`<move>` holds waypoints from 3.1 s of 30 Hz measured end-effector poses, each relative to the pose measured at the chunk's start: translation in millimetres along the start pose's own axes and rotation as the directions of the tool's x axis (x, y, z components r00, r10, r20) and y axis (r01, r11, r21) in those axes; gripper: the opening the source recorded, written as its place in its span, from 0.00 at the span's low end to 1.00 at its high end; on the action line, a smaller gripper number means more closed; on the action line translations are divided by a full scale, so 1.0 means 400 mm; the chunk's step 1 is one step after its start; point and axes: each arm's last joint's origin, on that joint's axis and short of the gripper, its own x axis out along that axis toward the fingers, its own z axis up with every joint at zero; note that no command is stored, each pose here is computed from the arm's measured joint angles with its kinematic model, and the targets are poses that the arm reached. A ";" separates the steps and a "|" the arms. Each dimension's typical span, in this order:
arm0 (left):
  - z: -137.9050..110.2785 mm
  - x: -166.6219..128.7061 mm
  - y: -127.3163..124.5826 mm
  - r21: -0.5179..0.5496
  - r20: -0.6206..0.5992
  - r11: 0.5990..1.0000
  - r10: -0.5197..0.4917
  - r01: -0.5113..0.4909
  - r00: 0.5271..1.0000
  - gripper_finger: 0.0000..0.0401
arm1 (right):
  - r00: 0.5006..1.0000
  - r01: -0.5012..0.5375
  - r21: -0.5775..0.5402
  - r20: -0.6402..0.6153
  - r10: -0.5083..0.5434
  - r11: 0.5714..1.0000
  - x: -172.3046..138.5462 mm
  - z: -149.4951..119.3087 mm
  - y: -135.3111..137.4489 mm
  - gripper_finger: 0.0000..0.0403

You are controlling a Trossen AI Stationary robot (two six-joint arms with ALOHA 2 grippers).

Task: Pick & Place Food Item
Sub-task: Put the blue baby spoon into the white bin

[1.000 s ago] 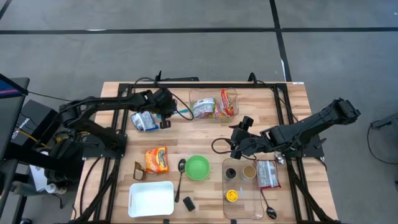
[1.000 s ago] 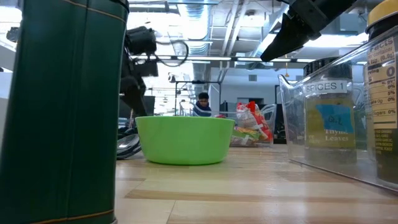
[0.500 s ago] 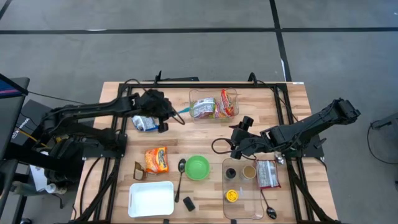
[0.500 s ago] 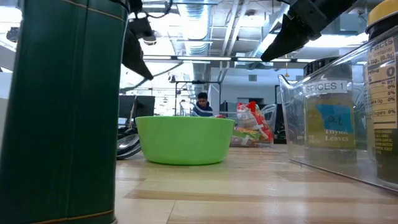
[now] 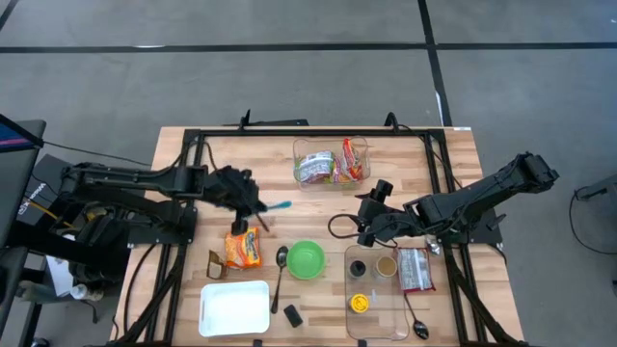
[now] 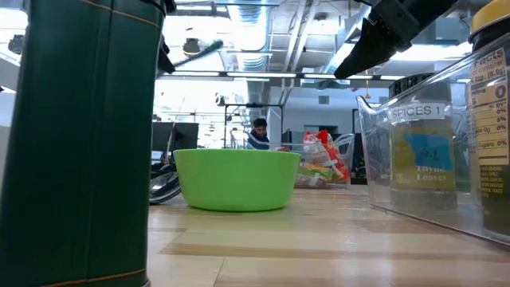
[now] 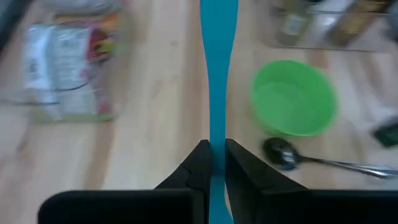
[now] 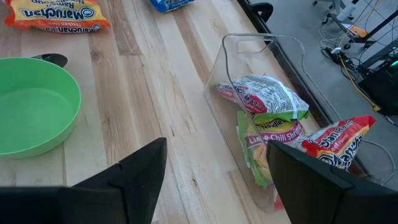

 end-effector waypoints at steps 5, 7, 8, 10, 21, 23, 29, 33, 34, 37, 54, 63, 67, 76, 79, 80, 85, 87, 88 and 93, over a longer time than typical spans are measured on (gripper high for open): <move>-0.003 -0.026 -0.059 0.056 0.027 0.995 -0.087 0.085 0.996 0.06 | 1.000 -0.001 0.000 0.000 0.001 1.000 0.000 0.000 0.000 0.67; -0.003 -0.038 -0.078 0.030 0.042 0.993 -0.119 0.118 0.992 0.06 | 1.000 -0.001 0.000 0.000 0.001 1.000 0.000 0.000 0.000 0.67; -0.004 -0.043 -0.088 0.011 0.047 0.991 -0.135 0.135 0.990 0.06 | 1.000 -0.001 0.000 0.000 0.001 1.000 0.000 0.000 0.000 0.67; -0.006 -0.050 -0.107 -0.035 0.050 0.985 -0.166 0.168 0.985 0.06 | 1.000 -0.001 0.000 0.001 0.001 1.000 0.000 0.000 0.000 0.67; -0.027 -0.091 -0.239 -0.202 0.056 0.901 -0.380 0.383 0.923 0.05 | 1.000 -0.001 -0.001 0.000 0.001 1.000 0.000 0.000 0.000 0.67; -0.029 -0.101 -0.261 -0.197 0.076 0.891 -0.403 0.410 0.912 0.05 | 1.000 -0.001 -0.001 0.000 0.001 1.000 0.000 0.000 0.000 0.67; -0.043 -0.122 -0.301 -0.240 0.115 0.885 -0.381 0.398 0.917 0.05 | 1.000 -0.001 -0.026 0.000 0.001 1.000 0.000 0.000 0.000 0.67; -0.052 -0.124 -0.319 -0.291 0.127 0.887 -0.337 0.360 0.933 0.05 | 1.000 0.000 -0.059 0.000 0.000 0.998 0.000 0.000 0.000 0.67; -0.054 -0.123 -0.324 -0.305 0.128 0.883 -0.333 0.357 0.934 0.05 | 1.000 0.002 -0.068 0.000 -0.002 0.998 0.001 0.000 -0.001 0.67; -0.061 -0.112 -0.341 -0.338 0.113 0.880 -0.315 0.334 0.942 0.05 | 1.000 0.004 -0.086 0.000 -0.004 0.996 0.002 0.001 -0.002 0.67; -0.134 -0.028 -0.453 -0.546 -0.070 0.810 -0.298 0.214 0.952 0.05 | 0.999 0.039 -0.105 0.033 -0.036 0.994 0.022 0.020 -0.026 0.67; -0.184 0.020 -0.500 -0.581 -0.151 0.807 -0.238 0.109 0.959 0.05 | 0.998 0.039 -0.112 0.049 -0.034 0.993 0.024 0.025 -0.027 0.67; -0.204 0.040 -0.514 -0.601 -0.187 0.797 -0.216 0.062 0.958 0.05 | 0.997 0.037 -0.100 0.066 -0.031 0.994 0.024 0.030 -0.026 0.67; -0.231 0.039 -0.538 -0.618 -0.231 0.785 -0.237 0.046 0.944 0.05 | 0.997 0.036 -0.100 0.065 -0.030 0.994 0.024 0.030 -0.026 0.67; -0.236 0.037 -0.537 -0.607 -0.245 0.794 -0.227 0.034 0.943 0.05 | 0.997 0.036 -0.101 0.065 -0.029 0.994 0.024 0.031 -0.026 0.67; -0.238 0.036 -0.536 -0.602 -0.250 0.798 -0.222 0.028 0.942 0.05 | 0.997 0.035 -0.100 0.065 -0.028 0.994 0.024 0.031 -0.026 0.67; -0.238 0.036 -0.536 -0.601 -0.251 0.799 -0.223 0.029 0.942 0.05 | 0.998 0.034 -0.100 0.065 -0.027 0.994 0.024 0.030 -0.026 0.67; -0.238 0.036 -0.536 -0.598 -0.256 0.801 -0.228 0.031 0.940 0.05 | 0.998 0.033 -0.098 0.065 -0.027 0.995 0.024 0.030 -0.026 0.67; -0.239 0.036 -0.537 -0.598 -0.258 0.801 -0.229 0.031 0.939 0.06 | 0.998 0.032 -0.098 0.064 -0.026 0.995 0.024 0.030 -0.026 0.67; -0.240 0.035 -0.538 -0.599 -0.273 0.800 -0.244 0.034 0.930 0.11 | 0.998 0.008 -0.100 0.061 -0.002 0.995 0.024 0.030 -0.024 0.67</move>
